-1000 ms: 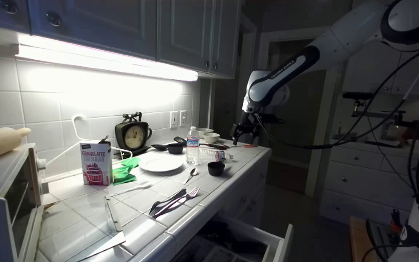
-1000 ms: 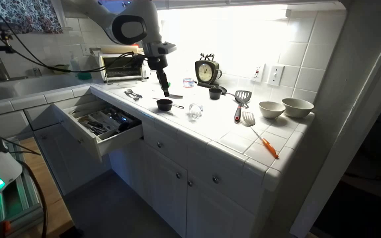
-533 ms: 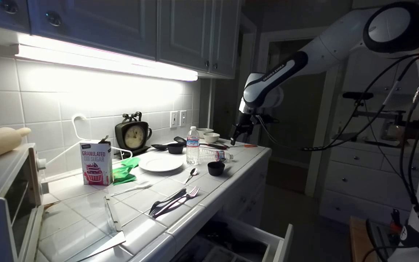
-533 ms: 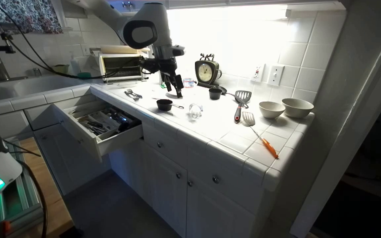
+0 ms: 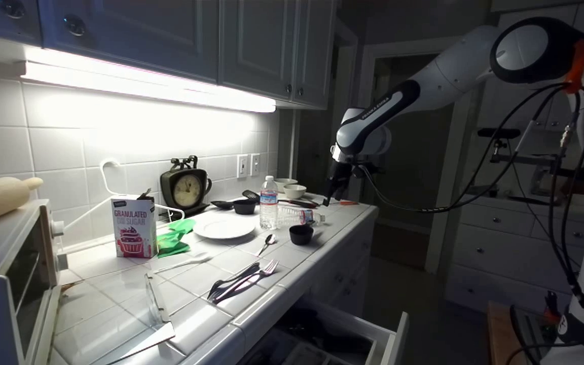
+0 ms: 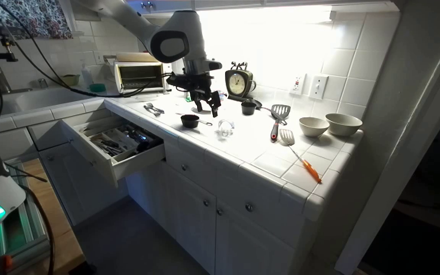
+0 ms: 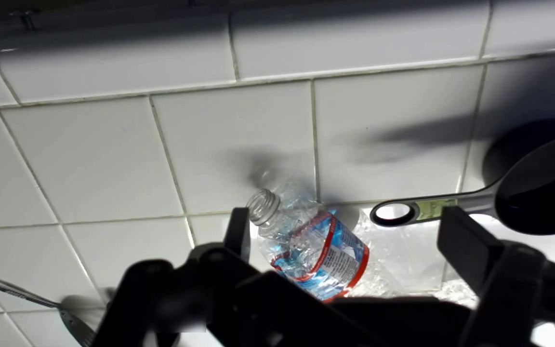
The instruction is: Place the water bottle on the right upright.
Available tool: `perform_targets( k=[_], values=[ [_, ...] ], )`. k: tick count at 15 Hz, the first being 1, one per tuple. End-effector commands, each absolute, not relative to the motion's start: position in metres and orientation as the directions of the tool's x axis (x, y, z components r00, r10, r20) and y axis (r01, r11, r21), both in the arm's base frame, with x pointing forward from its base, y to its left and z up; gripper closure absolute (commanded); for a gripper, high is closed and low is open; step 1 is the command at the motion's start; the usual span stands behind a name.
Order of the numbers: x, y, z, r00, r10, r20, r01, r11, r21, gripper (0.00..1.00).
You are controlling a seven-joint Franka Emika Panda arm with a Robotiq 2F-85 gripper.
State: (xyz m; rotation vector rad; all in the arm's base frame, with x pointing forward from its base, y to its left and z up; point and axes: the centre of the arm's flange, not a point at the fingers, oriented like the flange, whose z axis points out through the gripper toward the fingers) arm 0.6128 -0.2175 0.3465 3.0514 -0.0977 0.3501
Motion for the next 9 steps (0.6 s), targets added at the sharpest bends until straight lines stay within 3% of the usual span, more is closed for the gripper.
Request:
perform_targets(
  k=[1,9],
  values=[
    [0.613,-0.212,0.35,0.972,0.013,0.234,-0.006,-0.997,0.081,0.0],
    [0.622,-0.238,0.337,0.948,0.255,0.191,0.227,-0.961,0.159,0.0]
  ],
)
